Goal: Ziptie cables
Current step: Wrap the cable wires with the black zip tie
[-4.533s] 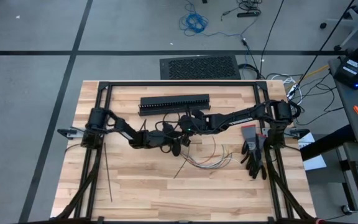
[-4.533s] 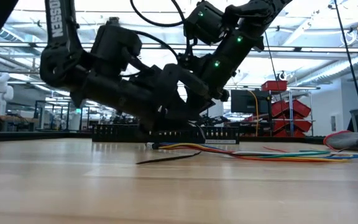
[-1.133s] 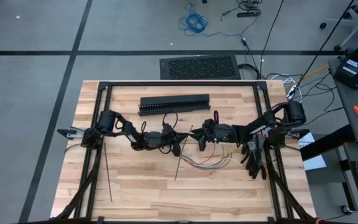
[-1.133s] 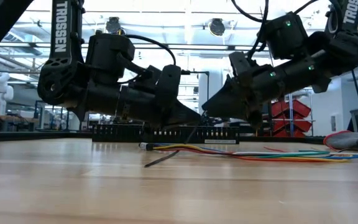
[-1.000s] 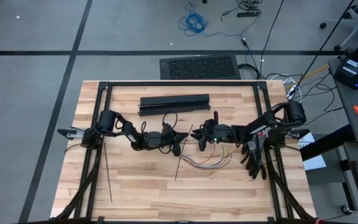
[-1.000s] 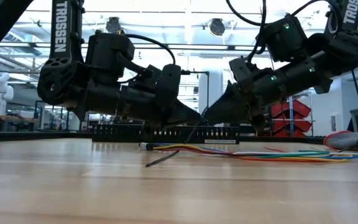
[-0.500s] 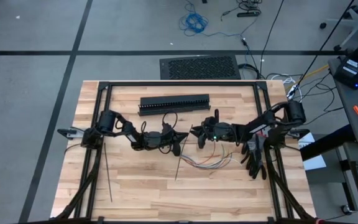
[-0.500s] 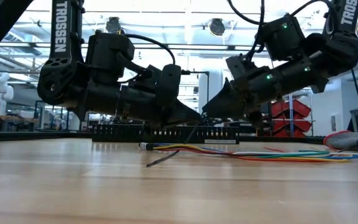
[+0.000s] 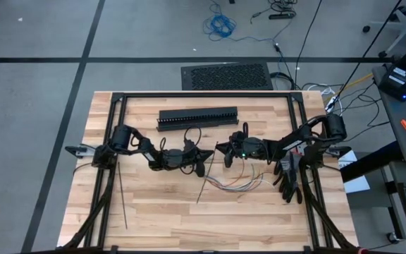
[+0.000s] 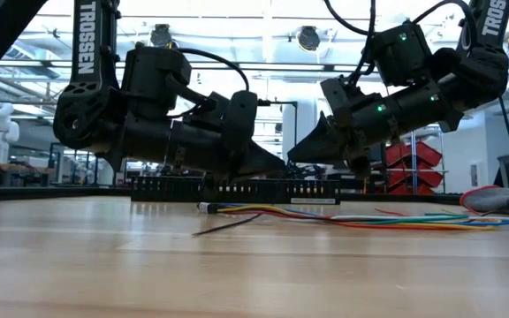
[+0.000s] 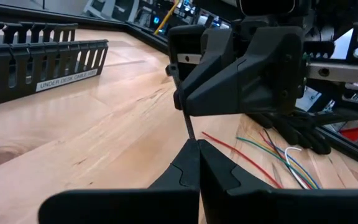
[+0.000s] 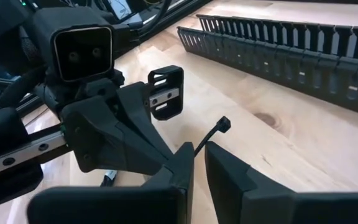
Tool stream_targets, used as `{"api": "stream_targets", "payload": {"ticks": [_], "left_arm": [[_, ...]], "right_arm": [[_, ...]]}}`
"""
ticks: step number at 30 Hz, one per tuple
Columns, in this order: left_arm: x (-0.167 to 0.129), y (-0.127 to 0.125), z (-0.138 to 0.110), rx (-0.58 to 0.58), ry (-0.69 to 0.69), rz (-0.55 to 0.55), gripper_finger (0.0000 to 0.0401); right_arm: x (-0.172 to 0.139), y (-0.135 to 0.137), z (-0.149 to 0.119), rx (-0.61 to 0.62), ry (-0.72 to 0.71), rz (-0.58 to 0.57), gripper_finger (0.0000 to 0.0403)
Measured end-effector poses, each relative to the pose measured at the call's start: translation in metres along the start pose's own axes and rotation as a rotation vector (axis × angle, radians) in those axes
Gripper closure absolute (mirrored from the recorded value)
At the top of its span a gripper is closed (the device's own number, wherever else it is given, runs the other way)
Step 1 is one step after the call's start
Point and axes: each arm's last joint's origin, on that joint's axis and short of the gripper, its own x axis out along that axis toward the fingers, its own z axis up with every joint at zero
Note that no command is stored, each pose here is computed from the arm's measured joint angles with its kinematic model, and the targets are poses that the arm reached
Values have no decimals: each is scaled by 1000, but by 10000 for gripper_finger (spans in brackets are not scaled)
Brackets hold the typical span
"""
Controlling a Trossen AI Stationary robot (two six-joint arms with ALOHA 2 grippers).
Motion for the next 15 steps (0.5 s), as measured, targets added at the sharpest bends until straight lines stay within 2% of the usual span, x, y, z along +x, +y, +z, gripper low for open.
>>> {"api": "stream_targets", "payload": {"ticks": [9, 15], "left_arm": [[0, 0, 1, -2, -5, -2, 401], [0, 0, 0, 2, 0, 0, 401]], "right_arm": [[6, 6, 7, -33, 3, 22, 371], [7, 5, 8, -43, 6, 16, 397]]}}
